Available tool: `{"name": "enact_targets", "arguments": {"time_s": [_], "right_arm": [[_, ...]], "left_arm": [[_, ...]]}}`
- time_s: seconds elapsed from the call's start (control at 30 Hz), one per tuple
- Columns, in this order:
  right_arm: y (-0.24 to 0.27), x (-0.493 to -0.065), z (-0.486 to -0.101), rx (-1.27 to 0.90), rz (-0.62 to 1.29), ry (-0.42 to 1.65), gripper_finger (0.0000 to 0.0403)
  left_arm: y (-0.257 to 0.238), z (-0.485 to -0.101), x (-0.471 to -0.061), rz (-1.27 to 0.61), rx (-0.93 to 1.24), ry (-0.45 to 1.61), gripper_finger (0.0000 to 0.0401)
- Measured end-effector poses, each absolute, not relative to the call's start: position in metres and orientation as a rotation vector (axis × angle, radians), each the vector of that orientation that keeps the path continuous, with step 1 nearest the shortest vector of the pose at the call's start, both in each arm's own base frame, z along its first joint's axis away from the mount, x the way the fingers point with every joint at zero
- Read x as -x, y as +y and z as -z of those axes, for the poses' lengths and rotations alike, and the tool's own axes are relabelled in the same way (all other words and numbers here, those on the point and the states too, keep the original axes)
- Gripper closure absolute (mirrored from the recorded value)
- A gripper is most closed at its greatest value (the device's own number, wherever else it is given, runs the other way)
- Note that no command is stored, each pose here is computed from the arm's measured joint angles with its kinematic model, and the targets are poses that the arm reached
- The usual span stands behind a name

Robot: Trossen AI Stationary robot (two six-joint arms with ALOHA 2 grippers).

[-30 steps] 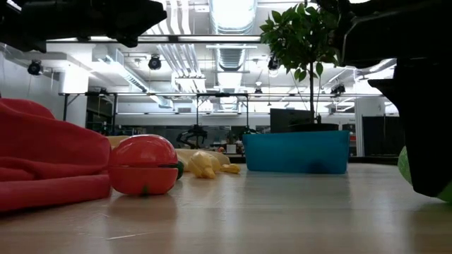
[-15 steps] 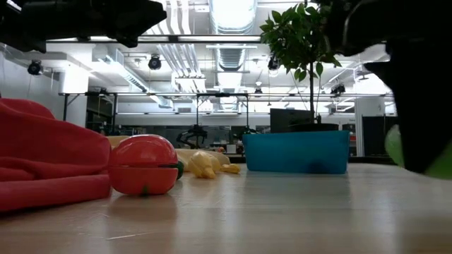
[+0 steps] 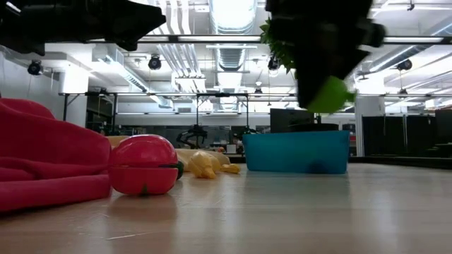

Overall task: Pick and placing Produce into tupperware
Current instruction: Put the green melon into the blue bin

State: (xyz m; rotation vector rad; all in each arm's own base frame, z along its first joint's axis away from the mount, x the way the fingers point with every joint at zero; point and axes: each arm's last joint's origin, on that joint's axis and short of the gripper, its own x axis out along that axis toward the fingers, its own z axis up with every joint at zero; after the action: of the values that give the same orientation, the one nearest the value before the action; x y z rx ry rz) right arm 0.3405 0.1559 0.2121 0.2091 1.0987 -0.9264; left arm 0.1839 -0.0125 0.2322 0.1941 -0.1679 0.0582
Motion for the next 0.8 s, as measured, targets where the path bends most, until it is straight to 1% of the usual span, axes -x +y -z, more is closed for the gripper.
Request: {"name": "enact_targets", "arguments": {"time_s": [0.27, 0.43, 0.63, 0.8], "right_arm": [[0.104, -0.341, -0.258, -0.091, 0.950, 0.985, 0.0172], [0.078, -0.332, -0.280, -0.046, 0.942, 0.977, 0.0172], [0.056, -0.317, -0.281, -0.032, 0.988, 0.988, 0.0172], [0.040, -0.303, -0.262, -0.008, 1.046, 1.039, 0.0172]], "left_arm": [[-0.012, -0.232, -0.184, -0.058, -0.195, -0.168, 0.0269], [-0.012, -0.233, -0.184, -0.058, -0.197, -0.172, 0.0269], [-0.012, -0.236, -0.185, -0.064, -0.251, -0.183, 0.0269], [-0.012, -0.240, -0.185, -0.067, -0.255, -0.194, 0.0269]]}}
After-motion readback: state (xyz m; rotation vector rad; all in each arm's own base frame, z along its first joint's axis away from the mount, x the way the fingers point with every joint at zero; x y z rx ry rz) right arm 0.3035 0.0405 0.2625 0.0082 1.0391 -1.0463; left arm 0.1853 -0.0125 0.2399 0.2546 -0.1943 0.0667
